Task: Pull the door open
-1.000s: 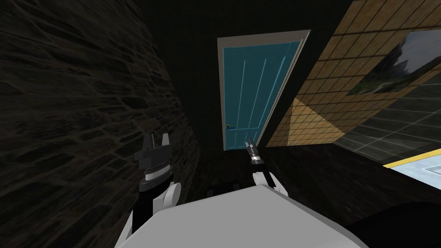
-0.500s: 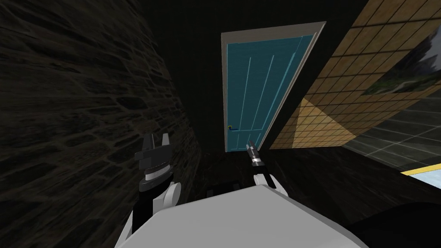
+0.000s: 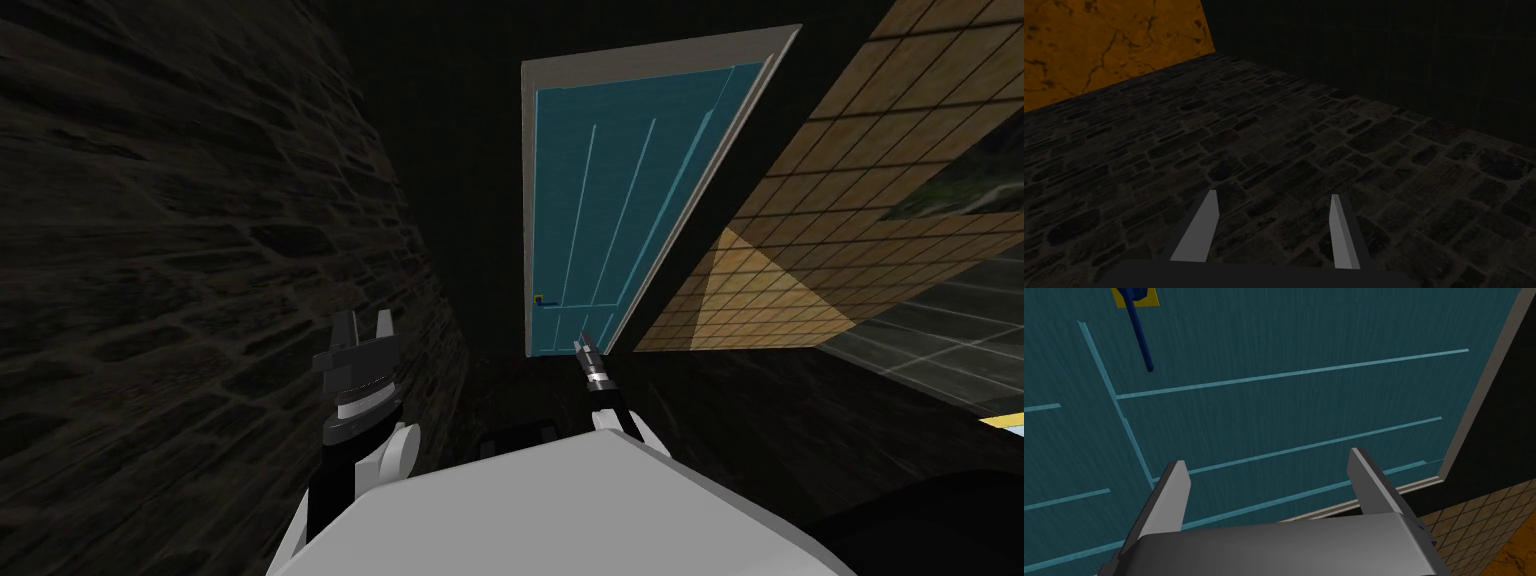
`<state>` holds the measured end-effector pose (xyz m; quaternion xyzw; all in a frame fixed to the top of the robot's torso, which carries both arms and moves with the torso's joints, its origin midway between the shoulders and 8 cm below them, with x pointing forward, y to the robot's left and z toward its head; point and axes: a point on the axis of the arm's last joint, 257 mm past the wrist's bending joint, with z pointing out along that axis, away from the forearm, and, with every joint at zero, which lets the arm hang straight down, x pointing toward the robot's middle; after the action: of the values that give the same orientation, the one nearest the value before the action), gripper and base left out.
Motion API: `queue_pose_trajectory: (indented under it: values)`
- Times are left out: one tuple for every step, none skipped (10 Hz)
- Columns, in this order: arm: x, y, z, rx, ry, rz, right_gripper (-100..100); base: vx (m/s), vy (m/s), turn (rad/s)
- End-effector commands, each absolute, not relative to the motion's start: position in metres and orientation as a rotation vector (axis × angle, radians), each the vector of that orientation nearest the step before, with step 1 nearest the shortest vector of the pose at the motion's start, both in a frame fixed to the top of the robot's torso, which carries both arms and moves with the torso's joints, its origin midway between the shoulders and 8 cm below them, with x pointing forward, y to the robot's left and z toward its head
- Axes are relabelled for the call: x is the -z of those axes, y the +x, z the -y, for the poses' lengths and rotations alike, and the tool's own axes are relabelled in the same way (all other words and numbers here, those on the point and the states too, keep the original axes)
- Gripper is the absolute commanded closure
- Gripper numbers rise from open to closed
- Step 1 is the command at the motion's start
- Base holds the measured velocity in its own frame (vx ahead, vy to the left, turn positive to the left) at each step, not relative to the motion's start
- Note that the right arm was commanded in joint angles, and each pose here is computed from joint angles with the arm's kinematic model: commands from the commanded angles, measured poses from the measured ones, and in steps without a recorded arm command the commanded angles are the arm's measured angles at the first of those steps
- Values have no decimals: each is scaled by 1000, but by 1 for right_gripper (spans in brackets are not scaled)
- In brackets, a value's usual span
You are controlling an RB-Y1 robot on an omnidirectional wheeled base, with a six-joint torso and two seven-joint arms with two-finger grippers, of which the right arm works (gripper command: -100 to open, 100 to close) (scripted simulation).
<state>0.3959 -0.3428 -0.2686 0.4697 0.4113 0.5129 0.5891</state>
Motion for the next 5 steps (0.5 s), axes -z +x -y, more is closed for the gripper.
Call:
queue_pose_trajectory:
  values:
    - [280, 395, 346, -1185, 1109, -965, -100, 113, 23, 38]
    - [286, 393, 348, -1179, 1119, -970, -100, 101, 28, 36]
    - [292, 392, 350, -1173, 1128, -974, -100, 92, 37, 30]
    - [297, 390, 353, -1167, 1138, -979, -100, 112, 27, 28]
    - [303, 388, 355, -1160, 1147, -983, -100, 107, 16, 38]
